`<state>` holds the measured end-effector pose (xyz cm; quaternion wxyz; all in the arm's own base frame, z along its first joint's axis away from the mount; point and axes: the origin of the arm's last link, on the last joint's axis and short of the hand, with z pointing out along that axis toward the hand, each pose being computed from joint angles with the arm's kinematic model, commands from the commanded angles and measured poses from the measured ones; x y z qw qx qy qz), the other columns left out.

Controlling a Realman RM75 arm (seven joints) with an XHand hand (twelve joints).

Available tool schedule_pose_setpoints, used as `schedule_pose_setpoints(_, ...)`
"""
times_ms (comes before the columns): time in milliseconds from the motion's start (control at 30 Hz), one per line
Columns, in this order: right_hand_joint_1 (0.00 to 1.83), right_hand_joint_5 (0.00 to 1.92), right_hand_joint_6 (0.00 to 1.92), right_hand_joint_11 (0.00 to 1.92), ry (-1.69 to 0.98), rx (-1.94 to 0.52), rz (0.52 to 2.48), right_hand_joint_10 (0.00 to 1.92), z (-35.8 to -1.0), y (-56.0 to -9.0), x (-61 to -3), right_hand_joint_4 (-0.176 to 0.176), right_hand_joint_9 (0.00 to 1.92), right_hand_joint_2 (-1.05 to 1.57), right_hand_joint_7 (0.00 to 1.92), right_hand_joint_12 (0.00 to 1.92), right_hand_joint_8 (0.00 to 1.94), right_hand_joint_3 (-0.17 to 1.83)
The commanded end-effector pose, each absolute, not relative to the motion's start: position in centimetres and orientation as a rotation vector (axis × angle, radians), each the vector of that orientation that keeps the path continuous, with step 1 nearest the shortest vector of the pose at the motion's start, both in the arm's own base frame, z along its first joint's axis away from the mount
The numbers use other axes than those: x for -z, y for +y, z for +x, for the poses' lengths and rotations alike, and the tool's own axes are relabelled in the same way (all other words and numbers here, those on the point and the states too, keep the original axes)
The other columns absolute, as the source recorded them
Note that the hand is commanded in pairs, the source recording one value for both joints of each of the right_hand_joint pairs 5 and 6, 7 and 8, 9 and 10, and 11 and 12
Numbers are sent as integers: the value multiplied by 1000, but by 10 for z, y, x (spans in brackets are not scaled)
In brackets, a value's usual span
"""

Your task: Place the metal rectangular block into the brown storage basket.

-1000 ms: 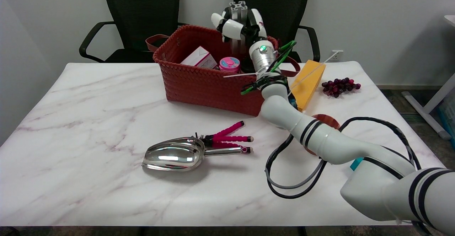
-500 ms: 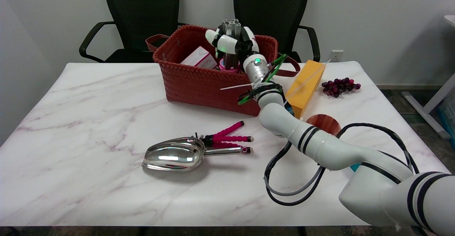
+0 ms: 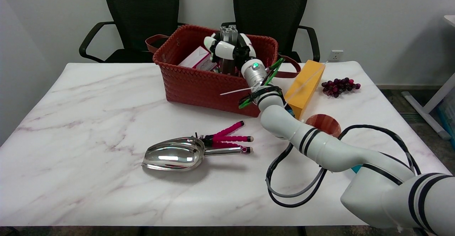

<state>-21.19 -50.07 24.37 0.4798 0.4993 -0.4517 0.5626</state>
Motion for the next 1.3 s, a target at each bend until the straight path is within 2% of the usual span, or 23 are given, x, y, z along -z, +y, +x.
schedule_pose_setpoints(33, 1151, 757, 757, 705, -1145, -1352, 1240, 847, -206, -502, -245, 0, 847, 744, 1318, 705, 1318, 959)
schedule_pose_setpoints(200, 1164, 660, 660, 377, -1131, -1370, 1251, 664, -198, -502, -250, 0, 664, 722, 1194, 377, 1194, 995)
schedule_pose_setpoints(467, 1169, 532, 532, 251, -1134, -1368, 1267, 585, -192, -502, -254, 0, 585, 655, 1114, 251, 1114, 1057)
schedule_pose_setpoints(700, 1151, 444, 444, 230, -1109, -1415, 1283, 544, -180, -497, -260, 0, 544, 563, 1035, 230, 1035, 1122)
schedule_pose_setpoints(867, 1140, 373, 373, 216, -943, -1405, 1377, 518, -154, -487, -271, 0, 518, 504, 921, 216, 921, 1163)
schedule_pose_setpoints(1000, 1128, 333, 333, 213, -683, -1411, 1409, 514, -132, -463, -288, 0, 514, 486, 854, 213, 854, 1183)
schedule_pose_setpoints(1133, 1132, 357, 357, 204, -374, -1390, 1332, 498, -124, -429, -308, 0, 498, 497, 692, 204, 692, 1166)
schedule_pose_setpoints(1300, 1162, 239, 239, 148, -109, -1328, 1258, 385, -119, -391, -323, 0, 385, 556, 531, 148, 531, 1053)
